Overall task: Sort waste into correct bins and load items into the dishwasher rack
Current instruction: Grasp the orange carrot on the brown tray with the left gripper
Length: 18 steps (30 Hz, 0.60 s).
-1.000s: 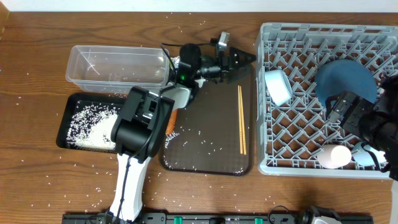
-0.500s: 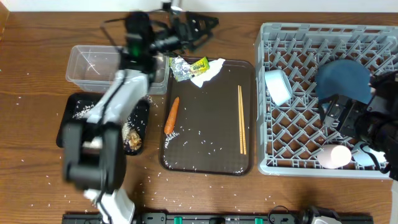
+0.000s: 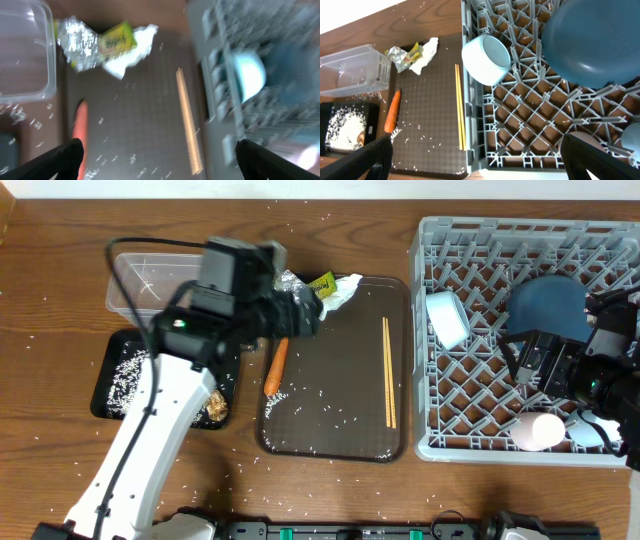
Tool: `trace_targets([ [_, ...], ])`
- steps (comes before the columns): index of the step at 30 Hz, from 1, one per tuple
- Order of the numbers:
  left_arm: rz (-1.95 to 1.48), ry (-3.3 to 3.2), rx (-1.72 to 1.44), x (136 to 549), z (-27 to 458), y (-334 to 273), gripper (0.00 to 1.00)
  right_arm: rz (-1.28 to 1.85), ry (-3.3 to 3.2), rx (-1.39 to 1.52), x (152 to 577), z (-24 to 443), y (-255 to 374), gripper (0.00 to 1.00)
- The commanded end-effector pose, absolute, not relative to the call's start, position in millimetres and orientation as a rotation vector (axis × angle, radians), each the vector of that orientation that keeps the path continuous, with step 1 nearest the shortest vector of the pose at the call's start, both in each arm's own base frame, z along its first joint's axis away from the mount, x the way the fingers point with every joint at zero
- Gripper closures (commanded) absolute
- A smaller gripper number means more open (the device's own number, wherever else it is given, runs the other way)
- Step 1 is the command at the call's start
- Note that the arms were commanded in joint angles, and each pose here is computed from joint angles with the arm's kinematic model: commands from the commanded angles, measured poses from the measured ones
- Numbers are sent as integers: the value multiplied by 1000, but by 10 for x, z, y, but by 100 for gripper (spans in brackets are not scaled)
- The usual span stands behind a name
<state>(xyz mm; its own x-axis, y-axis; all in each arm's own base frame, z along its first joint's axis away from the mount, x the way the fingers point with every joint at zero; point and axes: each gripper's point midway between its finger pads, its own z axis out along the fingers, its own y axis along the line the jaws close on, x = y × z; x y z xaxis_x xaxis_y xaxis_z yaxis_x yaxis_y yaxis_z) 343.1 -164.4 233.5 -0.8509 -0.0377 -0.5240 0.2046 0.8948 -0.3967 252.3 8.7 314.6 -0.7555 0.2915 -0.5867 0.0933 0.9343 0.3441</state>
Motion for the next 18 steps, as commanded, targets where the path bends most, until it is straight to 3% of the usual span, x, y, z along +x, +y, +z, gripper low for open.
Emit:
trace_targets([
  [1, -402, 2612, 259, 3349, 1979, -1514, 2, 392, 2401, 254, 2520, 3185, 89, 1],
  [6, -127, 2810, 219, 3225, 1369, -1207, 2, 390, 2402, 254, 2520, 3183, 86, 1],
  [12, -67, 2972, 256, 3147, 794, -1230, 1, 385, 2400, 255, 2523, 3184, 80, 1],
  [17, -10, 3037, 268, 3201, 422, -1238, 11, 361, 2400, 263, 2529, 3180, 46, 1],
  [18, -7, 3051, 269, 3200, 359, -1241, 17, 353, 2401, 267, 2529, 3177, 36, 1],
])
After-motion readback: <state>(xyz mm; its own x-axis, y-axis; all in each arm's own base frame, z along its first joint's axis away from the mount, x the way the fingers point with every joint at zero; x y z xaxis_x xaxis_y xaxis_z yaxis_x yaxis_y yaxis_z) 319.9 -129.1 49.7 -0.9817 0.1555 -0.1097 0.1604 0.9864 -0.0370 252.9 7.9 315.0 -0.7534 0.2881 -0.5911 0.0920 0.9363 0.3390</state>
